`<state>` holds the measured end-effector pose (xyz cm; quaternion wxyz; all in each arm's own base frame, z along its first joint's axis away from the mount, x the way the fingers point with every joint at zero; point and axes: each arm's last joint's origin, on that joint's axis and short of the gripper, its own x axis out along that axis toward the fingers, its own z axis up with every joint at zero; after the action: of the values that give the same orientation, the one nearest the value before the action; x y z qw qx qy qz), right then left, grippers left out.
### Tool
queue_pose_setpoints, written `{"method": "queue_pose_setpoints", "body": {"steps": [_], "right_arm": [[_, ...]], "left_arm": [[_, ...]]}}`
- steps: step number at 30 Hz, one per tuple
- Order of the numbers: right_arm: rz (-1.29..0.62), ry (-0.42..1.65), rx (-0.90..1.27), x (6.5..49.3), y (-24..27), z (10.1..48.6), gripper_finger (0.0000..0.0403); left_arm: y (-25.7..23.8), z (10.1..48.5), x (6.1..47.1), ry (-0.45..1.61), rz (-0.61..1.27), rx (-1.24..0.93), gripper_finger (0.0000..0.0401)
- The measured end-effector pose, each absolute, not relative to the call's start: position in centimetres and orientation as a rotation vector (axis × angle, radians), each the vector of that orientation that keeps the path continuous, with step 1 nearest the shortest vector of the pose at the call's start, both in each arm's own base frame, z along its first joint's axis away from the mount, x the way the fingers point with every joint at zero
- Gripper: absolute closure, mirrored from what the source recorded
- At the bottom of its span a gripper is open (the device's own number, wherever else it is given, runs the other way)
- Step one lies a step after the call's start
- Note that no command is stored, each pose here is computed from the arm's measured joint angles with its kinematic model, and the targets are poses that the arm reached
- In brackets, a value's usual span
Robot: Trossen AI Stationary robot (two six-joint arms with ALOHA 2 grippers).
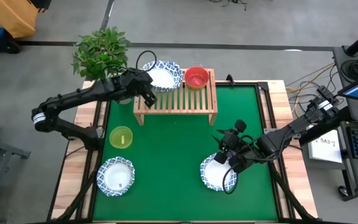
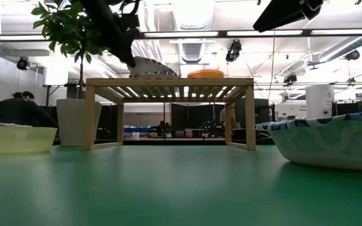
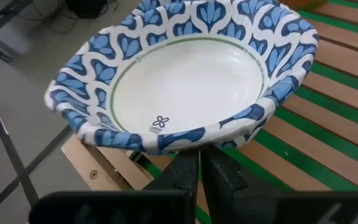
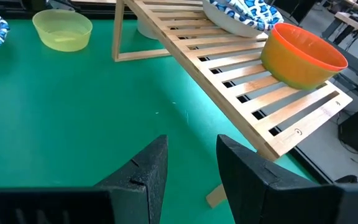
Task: Place and stack bowls onto a shelf
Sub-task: Stack the white patterned bowl on top of the white patterned bowl on the shelf
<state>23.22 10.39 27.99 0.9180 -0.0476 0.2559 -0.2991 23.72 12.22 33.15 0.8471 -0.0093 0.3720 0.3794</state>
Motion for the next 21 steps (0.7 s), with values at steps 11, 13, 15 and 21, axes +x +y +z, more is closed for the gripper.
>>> {"method": "queue_pose_setpoints", "body": {"steps": [11, 13, 15, 21], "right_arm": [[-0.525, 0.487, -0.052, 26.4, 7.3, 29.7, 0.0275], [-0.443, 0.455, -0.064, 27.9, 5.6, 30.5, 0.0275], [-0.348, 0.406, -0.088, 29.2, 3.6, 31.1, 0.0275], [-0.231, 0.285, -0.146, 32.4, -3.2, 33.3, 0.0275]], "left_arm": [[7.8, 37.0, 19.5, 0.605, 0.639, -0.068, 0.0401], [6.6, 37.0, 19.1, 0.570, 0.593, -0.056, 0.0401], [5.5, 36.6, 18.6, 0.535, 0.548, -0.043, 0.0401], [3.1, 34.5, 16.6, 0.442, 0.445, -0.023, 0.0401]]}}
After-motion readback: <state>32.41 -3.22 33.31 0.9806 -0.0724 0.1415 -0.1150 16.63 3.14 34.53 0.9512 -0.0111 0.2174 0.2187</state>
